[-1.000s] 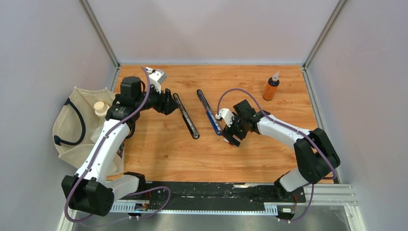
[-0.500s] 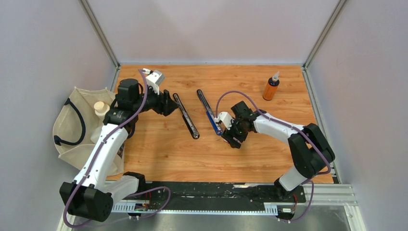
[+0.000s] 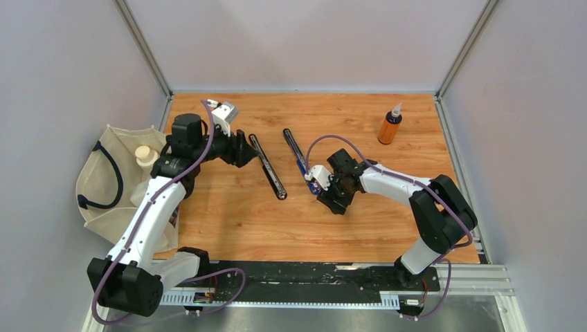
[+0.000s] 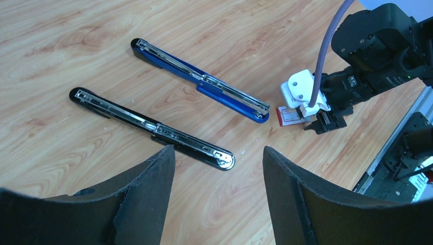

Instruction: Load the staples into the stapler

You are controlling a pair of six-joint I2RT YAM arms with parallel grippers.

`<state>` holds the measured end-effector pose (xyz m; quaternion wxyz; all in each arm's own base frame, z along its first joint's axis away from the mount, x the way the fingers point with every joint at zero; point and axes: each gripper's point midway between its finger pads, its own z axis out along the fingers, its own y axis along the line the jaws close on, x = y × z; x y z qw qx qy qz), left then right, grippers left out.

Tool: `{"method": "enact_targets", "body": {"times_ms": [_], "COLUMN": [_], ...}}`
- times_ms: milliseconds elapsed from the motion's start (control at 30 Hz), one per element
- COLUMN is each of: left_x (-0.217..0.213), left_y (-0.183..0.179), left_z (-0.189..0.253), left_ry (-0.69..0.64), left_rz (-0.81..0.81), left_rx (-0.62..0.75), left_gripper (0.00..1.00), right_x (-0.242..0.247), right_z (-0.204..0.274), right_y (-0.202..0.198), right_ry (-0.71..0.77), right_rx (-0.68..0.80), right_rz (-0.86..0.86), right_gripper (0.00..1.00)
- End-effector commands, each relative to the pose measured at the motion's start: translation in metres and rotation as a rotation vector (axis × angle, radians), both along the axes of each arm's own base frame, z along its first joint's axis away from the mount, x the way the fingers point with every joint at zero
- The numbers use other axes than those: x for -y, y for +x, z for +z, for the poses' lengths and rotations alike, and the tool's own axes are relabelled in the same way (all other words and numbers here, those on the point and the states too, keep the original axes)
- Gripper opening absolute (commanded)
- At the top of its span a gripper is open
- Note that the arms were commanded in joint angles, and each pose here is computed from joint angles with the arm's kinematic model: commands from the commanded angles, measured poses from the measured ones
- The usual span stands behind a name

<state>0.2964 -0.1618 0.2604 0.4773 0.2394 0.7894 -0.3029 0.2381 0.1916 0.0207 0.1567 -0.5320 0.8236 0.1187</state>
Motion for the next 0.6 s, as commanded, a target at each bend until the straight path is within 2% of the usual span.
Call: {"method": "enact_targets", "body": {"times_ms": [0,200,567], "left_x": [0.004,0.005,0.01], "left_y": [0.003,0.004,0.008], "left_z": [0.004,-0.001,-0.02], "left_ry": [-0.017,-0.022,-0.041], "left_rz": [-0.005,-0.008,-0.011], "left_rx": [0.02,0.0,-0.071], "left_gripper": [0.72,0.72,0.72], "right_x": [0.0,0.001,-0.001], "right_z": [-0.003,-0.005,0.002], "right_y": [0.007,0.006,0.006], "right_ry": [-0.014,-0.022,0.0], "right_rx": [0.033,0.026,0.038], "right_rz": [0.019,0.021,0.027], "right_gripper": [0.6,0.52,0.48]}}
